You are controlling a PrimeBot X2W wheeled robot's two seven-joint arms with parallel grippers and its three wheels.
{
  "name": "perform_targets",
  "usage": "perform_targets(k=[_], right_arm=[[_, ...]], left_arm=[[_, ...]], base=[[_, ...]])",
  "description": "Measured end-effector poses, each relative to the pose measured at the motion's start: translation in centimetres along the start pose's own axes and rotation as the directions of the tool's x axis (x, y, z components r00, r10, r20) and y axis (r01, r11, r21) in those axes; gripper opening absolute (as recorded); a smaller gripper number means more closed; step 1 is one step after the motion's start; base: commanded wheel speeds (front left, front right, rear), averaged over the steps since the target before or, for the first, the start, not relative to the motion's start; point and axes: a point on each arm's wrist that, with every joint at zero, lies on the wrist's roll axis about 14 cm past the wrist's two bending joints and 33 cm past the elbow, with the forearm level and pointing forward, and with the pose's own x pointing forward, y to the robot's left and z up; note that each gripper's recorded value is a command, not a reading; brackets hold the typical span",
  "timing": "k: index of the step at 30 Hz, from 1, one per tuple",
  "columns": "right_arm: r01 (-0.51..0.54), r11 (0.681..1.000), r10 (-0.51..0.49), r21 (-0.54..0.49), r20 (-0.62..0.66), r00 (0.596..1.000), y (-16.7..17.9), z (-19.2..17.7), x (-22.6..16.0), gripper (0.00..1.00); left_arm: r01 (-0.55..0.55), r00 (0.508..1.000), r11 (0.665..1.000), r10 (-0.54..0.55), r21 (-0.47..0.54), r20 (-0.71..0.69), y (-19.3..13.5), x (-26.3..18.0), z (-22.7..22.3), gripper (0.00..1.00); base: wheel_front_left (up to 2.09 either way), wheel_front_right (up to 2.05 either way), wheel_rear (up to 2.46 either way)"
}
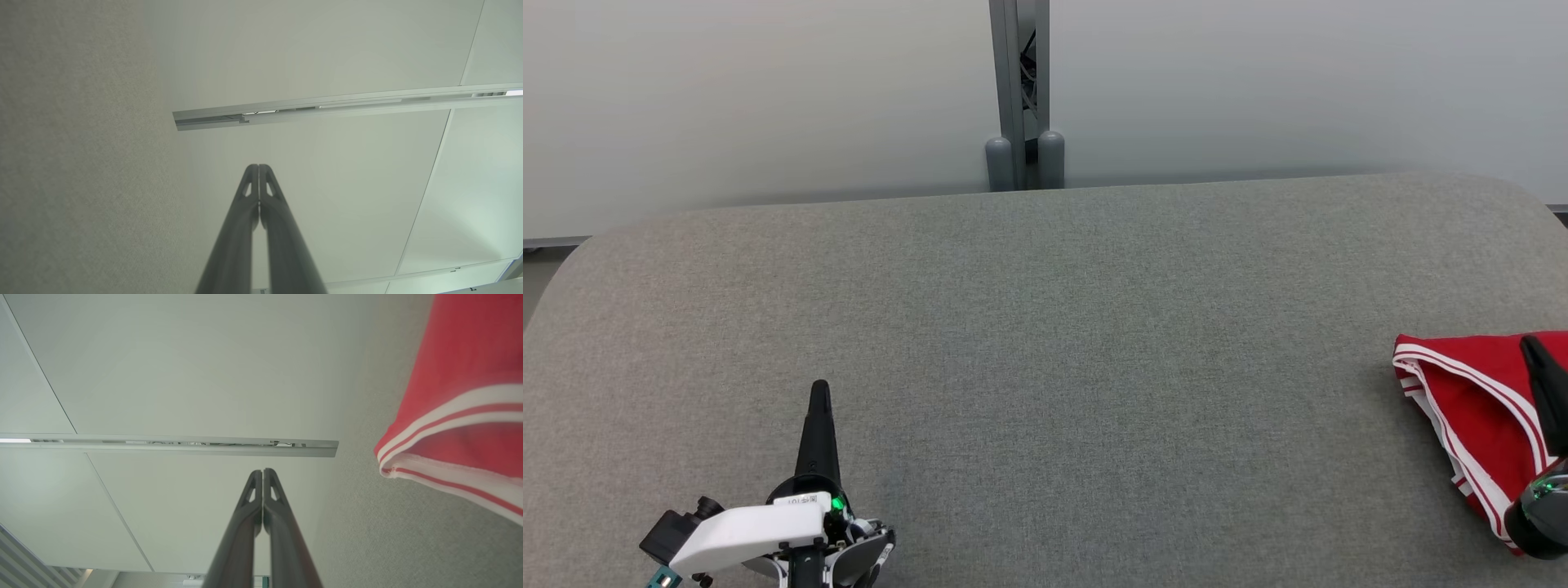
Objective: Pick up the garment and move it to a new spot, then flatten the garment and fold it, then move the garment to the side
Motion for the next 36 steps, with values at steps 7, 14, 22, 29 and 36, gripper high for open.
perform_targets(k=[7, 14, 22, 29, 36], right_arm=[[0.000, 1.000, 0.000, 0.000, 0.000, 1.000, 0.00, 0.00, 0.00, 0.00], [0.000, 1.000, 0.000, 0.000, 0.000, 1.000, 0.00, 0.00, 0.00, 0.00], [0.000, 1.000, 0.000, 0.000, 0.000, 1.000, 0.00, -0.01, 0.00, 0.00], [0.000, 1.000, 0.000, 0.000, 0.000, 1.000, 0.00, -0.01, 0.00, 0.00], [0.000, 1.000, 0.000, 0.000, 0.000, 1.000, 0.00, -0.01, 0.00, 0.00]], left_arm=[[0.000, 1.000, 1.000, 0.000, 0.000, 0.000, -0.01, 0.00, 0.00, 0.00], [0.000, 1.000, 1.000, 0.000, 0.000, 0.000, -0.01, 0.01, 0.00, 0.00], [0.000, 1.000, 1.000, 0.000, 0.000, 0.000, -0.01, 0.01, 0.00, 0.00], [0.001, 1.000, 1.000, -0.001, 0.000, 0.000, -0.02, 0.01, 0.00, 0.00], [0.001, 1.000, 1.000, -0.001, 0.000, 0.000, -0.02, 0.01, 0.00, 0.00]], base=[[0.00, 0.00, 0.00], [0.00, 0.00, 0.00], [0.00, 0.00, 0.00], [0.00, 0.00, 0.00], [0.00, 0.00, 0.00]])
